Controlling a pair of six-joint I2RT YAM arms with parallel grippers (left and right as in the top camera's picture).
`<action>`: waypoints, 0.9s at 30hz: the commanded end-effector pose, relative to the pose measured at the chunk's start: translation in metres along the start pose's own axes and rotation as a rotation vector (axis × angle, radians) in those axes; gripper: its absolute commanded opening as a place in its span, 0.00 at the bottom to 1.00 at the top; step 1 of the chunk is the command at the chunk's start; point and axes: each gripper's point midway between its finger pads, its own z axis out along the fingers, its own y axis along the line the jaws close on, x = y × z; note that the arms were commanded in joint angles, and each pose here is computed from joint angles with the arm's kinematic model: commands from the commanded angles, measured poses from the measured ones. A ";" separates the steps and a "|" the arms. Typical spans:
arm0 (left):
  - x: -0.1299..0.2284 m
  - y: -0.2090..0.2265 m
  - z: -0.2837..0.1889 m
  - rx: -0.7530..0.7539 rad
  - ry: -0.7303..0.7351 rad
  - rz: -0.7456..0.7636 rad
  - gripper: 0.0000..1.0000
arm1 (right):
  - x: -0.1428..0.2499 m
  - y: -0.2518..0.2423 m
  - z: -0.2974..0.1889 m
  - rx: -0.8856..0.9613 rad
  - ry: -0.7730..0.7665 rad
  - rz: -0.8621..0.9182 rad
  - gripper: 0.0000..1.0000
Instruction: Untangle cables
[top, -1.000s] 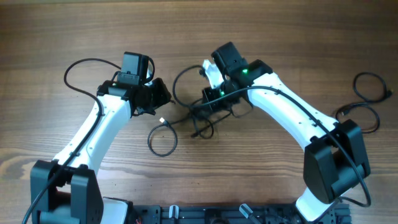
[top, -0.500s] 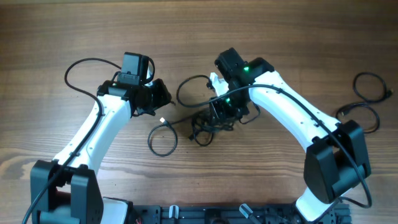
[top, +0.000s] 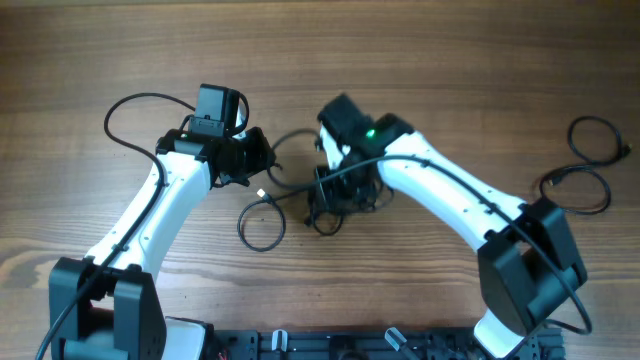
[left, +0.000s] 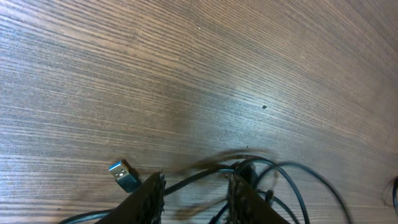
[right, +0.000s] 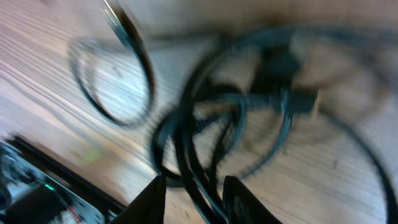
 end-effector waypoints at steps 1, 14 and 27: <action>-0.002 0.000 -0.001 0.005 -0.002 0.013 0.37 | 0.043 -0.013 0.027 0.077 0.125 0.022 0.30; -0.003 0.000 -0.001 0.003 -0.005 0.013 0.39 | 0.012 0.022 -0.011 -0.028 -0.009 0.018 0.27; -0.002 0.000 -0.001 0.001 -0.003 0.012 0.39 | -0.016 0.012 -0.008 0.038 -0.187 0.603 0.34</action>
